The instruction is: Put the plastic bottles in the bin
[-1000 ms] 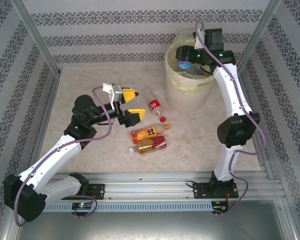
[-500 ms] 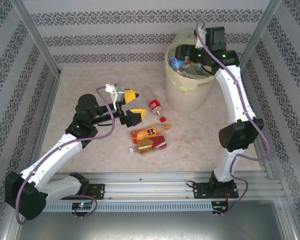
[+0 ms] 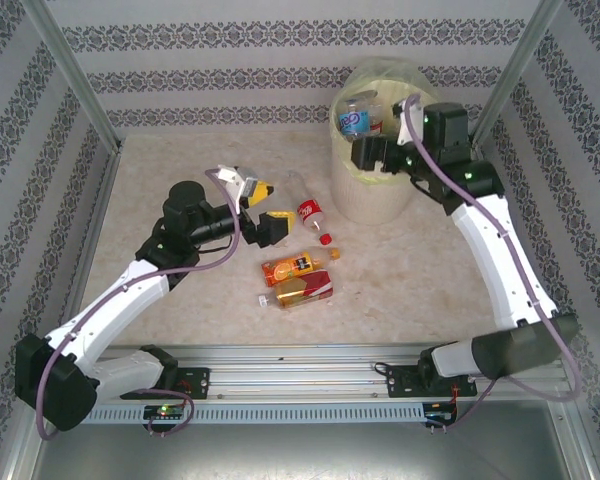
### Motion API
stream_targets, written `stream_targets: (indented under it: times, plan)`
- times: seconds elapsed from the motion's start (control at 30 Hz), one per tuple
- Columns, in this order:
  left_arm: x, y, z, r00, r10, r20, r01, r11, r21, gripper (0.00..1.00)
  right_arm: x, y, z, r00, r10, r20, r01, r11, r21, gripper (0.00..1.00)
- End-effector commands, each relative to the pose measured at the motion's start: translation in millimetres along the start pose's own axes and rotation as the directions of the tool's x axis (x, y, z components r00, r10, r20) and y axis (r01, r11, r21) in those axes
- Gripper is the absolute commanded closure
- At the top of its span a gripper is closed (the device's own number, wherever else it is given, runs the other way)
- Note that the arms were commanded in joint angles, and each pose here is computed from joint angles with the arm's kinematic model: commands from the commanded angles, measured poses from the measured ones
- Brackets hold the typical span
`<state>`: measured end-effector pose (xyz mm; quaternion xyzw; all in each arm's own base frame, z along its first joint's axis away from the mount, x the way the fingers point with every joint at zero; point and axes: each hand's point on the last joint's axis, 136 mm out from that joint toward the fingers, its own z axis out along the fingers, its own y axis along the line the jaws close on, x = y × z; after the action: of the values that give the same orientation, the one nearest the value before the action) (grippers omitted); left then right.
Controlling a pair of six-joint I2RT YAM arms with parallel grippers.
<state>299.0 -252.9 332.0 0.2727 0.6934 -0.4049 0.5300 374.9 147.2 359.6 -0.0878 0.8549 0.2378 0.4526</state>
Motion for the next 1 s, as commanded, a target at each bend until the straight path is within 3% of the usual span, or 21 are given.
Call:
stream_targets:
  times: [0.0,0.17,0.4,0.6,0.7,0.97]
  plan:
    - [1,21,1,0.999,-0.02,-0.049,0.014,0.993,-0.114,0.0,19,21,-13,0.999,-0.046,0.015,0.047,0.997,-0.062,0.04]
    - [18,50,6,0.98,-0.166,-0.113,0.131,0.956,-0.263,0.0,63,31,-22,1.0,-0.02,-0.022,0.018,0.993,-0.12,0.02]
    - [51,91,13,0.882,-0.462,-0.089,0.368,0.795,-0.483,0.0,101,24,-31,0.999,0.003,-0.035,-0.007,0.994,-0.107,0.02]
    - [79,111,38,0.803,-0.586,-0.102,0.456,0.716,-0.529,0.0,120,15,-27,0.998,0.034,-0.051,-0.039,0.996,-0.086,0.02]
    - [98,127,51,0.743,-0.665,-0.074,0.513,0.637,-0.576,0.0,124,8,-24,0.998,0.052,-0.044,-0.054,0.997,-0.052,0.02]
    - [139,154,91,0.626,-0.779,-0.033,0.61,0.516,-0.602,0.02,127,9,-23,0.997,0.053,-0.05,-0.056,0.996,-0.063,0.02]
